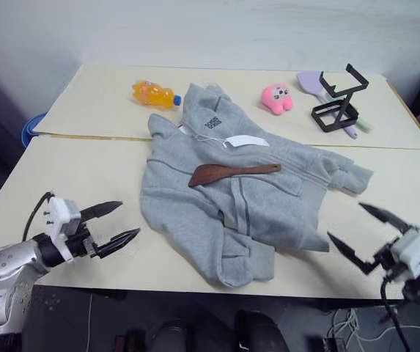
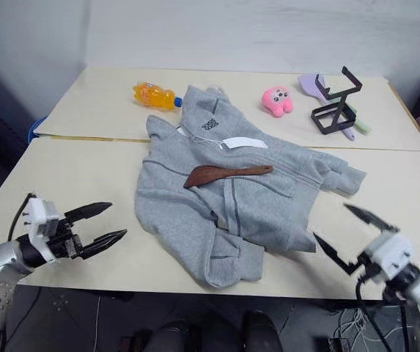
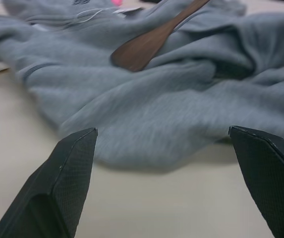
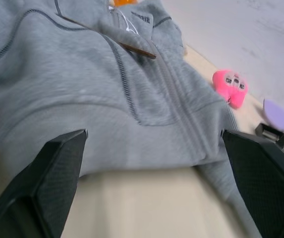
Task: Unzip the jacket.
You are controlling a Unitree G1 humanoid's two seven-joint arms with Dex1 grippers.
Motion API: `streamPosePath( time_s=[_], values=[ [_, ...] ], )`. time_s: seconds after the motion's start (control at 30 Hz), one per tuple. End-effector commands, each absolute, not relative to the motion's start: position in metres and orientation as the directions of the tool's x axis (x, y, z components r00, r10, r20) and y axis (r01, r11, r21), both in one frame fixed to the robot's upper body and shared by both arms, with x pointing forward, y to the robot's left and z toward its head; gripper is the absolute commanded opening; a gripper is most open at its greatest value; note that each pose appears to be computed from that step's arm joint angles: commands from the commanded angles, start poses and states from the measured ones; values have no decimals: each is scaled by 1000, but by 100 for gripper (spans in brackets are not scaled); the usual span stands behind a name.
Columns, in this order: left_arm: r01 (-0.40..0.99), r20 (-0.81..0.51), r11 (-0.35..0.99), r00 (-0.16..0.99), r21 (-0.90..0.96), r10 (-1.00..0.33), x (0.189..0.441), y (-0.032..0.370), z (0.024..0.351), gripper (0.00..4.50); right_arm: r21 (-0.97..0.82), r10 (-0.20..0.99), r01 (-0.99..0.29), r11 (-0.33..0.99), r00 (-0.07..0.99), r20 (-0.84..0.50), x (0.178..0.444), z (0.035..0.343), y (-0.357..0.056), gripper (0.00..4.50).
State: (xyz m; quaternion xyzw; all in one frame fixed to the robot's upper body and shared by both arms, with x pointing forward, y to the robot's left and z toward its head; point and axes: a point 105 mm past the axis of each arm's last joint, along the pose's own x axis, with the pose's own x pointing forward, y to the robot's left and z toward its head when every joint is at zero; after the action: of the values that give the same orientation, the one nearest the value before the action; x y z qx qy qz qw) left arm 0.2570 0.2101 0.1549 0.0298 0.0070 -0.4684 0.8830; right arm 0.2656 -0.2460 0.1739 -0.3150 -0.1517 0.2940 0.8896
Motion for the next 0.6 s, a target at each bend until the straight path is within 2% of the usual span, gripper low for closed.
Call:
streamPosePath(
  time_s=[0.03,0.2,0.3,0.47,0.57,0.6],
  values=[
    [876,2,482,482,9,-876,255,190,172,445,-718,626,-423,553,779,23,291,183,-236,450],
    [887,34,461,461,15,-887,264,173,175,445,-821,640,-456,344,753,-150,346,188,-208,450],
    [883,37,470,469,12,-882,265,173,170,445,-847,659,-468,254,724,-203,362,186,-193,450],
    [866,46,500,499,10,-865,266,177,160,445,-893,670,-416,170,714,-205,384,199,-171,450],
    [862,45,507,506,10,-861,266,178,156,450,-903,690,-406,139,694,-206,387,205,-164,388],
    [861,45,509,508,11,-860,266,179,155,450,-904,695,-406,136,689,-205,388,207,-163,354]
  ],
)
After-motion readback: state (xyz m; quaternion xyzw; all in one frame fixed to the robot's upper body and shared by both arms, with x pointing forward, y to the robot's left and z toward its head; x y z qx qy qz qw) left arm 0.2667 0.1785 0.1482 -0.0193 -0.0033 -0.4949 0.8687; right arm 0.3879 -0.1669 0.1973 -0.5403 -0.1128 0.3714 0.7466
